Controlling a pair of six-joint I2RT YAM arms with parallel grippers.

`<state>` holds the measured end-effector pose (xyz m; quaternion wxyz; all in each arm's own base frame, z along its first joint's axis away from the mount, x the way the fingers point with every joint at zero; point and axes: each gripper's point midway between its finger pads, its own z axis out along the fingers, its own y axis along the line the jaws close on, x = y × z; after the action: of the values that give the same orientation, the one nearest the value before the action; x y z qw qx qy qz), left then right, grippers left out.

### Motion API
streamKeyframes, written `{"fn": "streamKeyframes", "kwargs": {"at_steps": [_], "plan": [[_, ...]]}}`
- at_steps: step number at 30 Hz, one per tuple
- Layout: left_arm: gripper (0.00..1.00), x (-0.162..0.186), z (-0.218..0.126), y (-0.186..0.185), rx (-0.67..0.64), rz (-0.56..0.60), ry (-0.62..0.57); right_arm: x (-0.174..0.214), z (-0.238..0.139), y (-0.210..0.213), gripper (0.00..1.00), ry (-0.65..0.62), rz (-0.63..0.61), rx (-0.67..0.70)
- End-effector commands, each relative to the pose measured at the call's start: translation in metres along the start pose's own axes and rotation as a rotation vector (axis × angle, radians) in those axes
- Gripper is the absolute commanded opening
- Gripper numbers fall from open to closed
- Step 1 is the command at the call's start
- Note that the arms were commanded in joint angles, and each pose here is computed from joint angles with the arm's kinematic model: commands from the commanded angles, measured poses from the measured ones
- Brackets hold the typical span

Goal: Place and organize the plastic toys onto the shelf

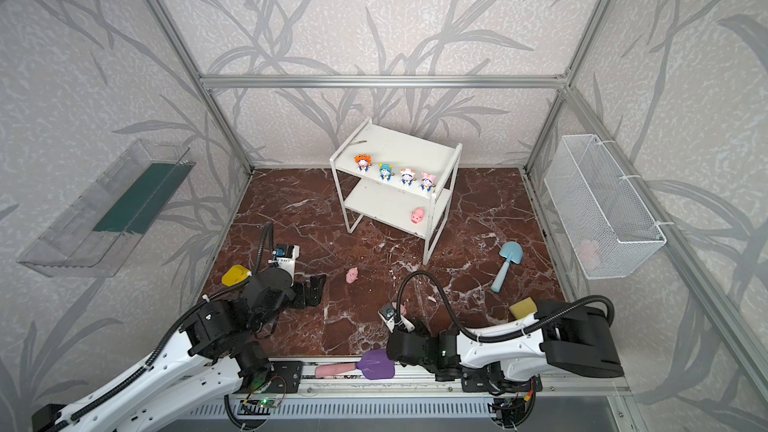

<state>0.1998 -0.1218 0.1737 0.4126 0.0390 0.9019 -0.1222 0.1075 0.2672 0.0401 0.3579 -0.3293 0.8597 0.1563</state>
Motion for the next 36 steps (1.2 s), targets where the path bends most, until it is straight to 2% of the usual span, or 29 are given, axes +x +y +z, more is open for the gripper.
{"fn": "streamKeyframes", "kwargs": {"at_steps": [1, 5, 10, 14, 18, 29, 36], "plan": [[0.99, -0.001, 0.005, -0.015, 0.065, 0.02, 0.013, -0.003, -0.016, -0.02, 0.37, -0.039, 0.062, 0.056], [0.99, 0.005, 0.011, -0.029, 0.128, 0.034, 0.042, -0.01, -0.031, -0.04, 0.44, -0.106, 0.102, 0.082], [0.99, 0.019, 0.025, -0.044, 0.189, 0.026, 0.101, -0.005, -0.033, -0.069, 0.45, -0.063, 0.242, 0.115], [0.99, 0.029, 0.033, -0.052, 0.22, 0.008, 0.136, -0.001, -0.028, -0.089, 0.4, -0.025, 0.297, 0.164], [0.99, 0.035, 0.039, -0.057, 0.239, -0.004, 0.152, -0.002, -0.017, -0.095, 0.31, -0.003, 0.337, 0.154], [0.99, 0.056, 0.048, -0.06, 0.243, -0.02, 0.197, 0.003, 0.026, -0.06, 0.22, 0.122, 0.235, 0.019], [0.99, 0.072, 0.052, -0.059, 0.229, -0.01, 0.22, -0.009, 0.04, -0.01, 0.21, 0.112, 0.147, -0.111]]}}
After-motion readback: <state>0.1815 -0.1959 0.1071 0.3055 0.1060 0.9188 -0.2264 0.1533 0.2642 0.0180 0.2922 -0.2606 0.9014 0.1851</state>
